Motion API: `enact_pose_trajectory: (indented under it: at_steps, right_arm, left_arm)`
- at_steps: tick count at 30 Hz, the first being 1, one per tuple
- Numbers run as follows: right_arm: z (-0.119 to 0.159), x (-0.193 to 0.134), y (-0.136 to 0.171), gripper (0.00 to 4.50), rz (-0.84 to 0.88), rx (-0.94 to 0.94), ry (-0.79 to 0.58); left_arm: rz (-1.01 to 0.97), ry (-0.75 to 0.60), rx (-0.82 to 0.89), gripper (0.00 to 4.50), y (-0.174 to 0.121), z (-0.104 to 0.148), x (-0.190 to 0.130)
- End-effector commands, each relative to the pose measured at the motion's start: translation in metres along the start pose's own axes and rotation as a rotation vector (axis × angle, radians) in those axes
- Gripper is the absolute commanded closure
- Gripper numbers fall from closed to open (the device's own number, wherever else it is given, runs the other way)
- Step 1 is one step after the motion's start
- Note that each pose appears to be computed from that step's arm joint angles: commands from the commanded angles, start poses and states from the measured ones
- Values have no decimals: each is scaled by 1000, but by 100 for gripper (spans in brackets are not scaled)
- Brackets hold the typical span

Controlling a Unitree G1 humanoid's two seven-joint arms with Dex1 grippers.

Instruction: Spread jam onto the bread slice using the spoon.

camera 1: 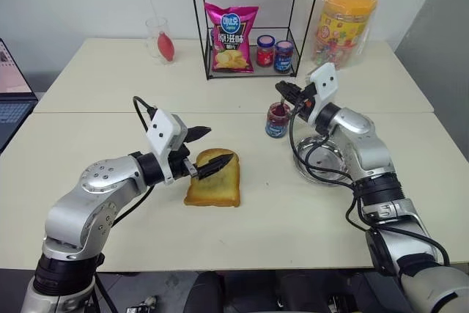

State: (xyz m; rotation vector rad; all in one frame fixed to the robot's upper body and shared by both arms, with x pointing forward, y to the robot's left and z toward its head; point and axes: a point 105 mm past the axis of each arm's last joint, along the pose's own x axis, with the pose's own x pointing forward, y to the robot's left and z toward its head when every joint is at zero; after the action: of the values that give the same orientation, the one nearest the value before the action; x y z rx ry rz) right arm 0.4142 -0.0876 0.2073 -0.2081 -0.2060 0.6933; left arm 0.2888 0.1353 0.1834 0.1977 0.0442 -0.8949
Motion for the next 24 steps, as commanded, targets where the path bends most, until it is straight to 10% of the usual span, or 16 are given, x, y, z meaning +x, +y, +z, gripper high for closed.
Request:
enact_pose_trajectory:
  at_steps: [1, 24]
  right_arm:
    - [9, 3, 0, 447, 1, 8, -32]
    - [1, 2, -19, 447, -121, 592, -19]
  left_arm:
    - [-3, -19, 36, 0, -2, 4, -2]
    - [-25, -13, 66, 0, -4, -2, 2]
